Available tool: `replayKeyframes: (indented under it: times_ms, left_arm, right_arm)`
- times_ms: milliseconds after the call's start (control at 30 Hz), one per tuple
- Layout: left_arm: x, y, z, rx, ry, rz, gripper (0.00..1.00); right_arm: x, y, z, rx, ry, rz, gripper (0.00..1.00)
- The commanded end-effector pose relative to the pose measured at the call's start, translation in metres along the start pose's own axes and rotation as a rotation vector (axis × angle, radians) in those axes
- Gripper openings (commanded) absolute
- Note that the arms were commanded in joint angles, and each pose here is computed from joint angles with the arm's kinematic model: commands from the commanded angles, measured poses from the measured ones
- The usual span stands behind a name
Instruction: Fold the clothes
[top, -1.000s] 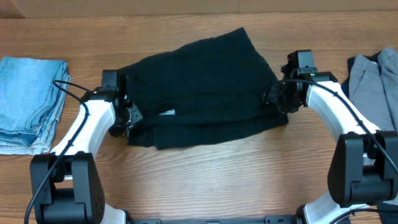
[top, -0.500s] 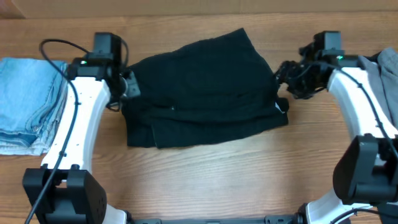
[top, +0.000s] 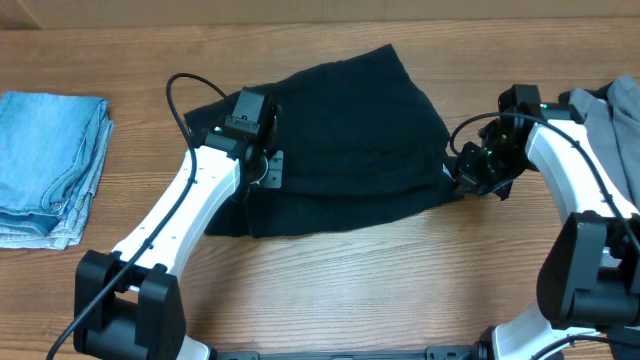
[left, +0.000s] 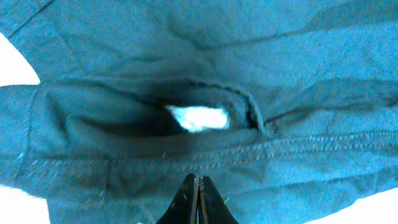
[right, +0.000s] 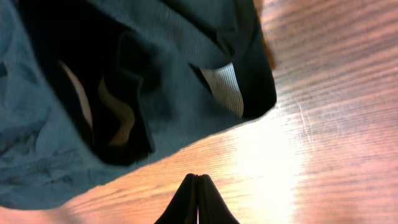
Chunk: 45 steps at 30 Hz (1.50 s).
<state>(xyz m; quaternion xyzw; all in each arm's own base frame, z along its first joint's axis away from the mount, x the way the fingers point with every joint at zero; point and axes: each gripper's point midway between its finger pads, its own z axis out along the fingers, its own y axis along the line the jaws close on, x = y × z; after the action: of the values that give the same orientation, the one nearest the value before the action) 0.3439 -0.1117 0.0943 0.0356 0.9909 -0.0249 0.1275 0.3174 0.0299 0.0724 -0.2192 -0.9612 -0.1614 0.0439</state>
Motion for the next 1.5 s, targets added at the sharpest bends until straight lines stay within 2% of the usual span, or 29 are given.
replayKeyframes:
  times_ms: [0,300,500,633,733,800,867,933,967,1067,1100,1133,1200,1367,1467]
  left_arm:
    - [0.012,-0.015,0.006,0.092,0.036,0.040,0.04]
    - [0.027,-0.015,0.010,0.090,0.083,0.050,0.04]
    - [0.006,-0.021,0.011,0.109,0.000,0.053,0.04]
    - [-0.001,-0.023,0.026,0.111,-0.006,0.053,0.04]
    - [-0.023,-0.029,-0.003,0.128,-0.078,0.060,0.04]
    - [-0.029,-0.031,-0.023,0.130,-0.083,0.073,0.04]
    - [-0.028,-0.032,-0.033,0.126,-0.070,0.106,0.04]
    - [-0.025,-0.031,-0.035,0.124,-0.056,0.107,0.04]
    - [-0.024,-0.034,-0.036,0.125,-0.054,0.117,0.04]
    - [-0.032,-0.027,-0.035,0.076,-0.088,0.111,0.04]
    - [-0.034,-0.026,-0.035,0.071,-0.096,0.104,0.04]
    - [-0.037,-0.027,-0.036,0.075,-0.111,0.102,0.04]
    - [-0.043,-0.029,-0.037,0.081,-0.133,0.097,0.04]
    - [-0.050,-0.031,-0.038,0.086,-0.165,0.096,0.07]
    - [-0.055,-0.031,-0.038,0.084,-0.184,0.095,0.13]
  right_arm:
    - [0.002,-0.001,0.010,0.002,-0.010,-0.016,0.04]
    - [-0.004,0.047,0.031,-0.037,-0.098,-0.195,0.04]
    - [-0.049,0.079,0.020,-0.130,-0.303,-0.273,0.04]
    - [-0.081,0.101,0.005,-0.194,-0.458,-0.325,0.04]
    - [-0.096,0.113,-0.007,-0.225,-0.543,-0.348,0.04]
    - [-0.094,0.113,-0.018,-0.225,-0.536,-0.341,0.04]
    - [-0.088,0.116,-0.046,-0.221,-0.547,-0.348,0.08]
    - [-0.069,0.110,-0.064,-0.185,-0.498,-0.335,0.08]
    - [-0.056,0.108,-0.075,-0.160,-0.478,-0.387,0.04]
    - [-0.020,0.100,-0.096,-0.105,-0.399,-0.493,0.04]
    - [-0.009,0.097,-0.089,-0.093,-0.348,-0.496,0.04]
    - [0.011,0.094,-0.069,-0.060,-0.249,-0.565,0.04]
    - [0.043,0.105,-0.038,-0.045,-0.148,-0.717,0.04]
    - [0.087,0.120,0.015,0.012,-0.077,-1.056,0.04]
    - [0.095,0.110,0.050,0.010,-0.067,-1.087,0.04]
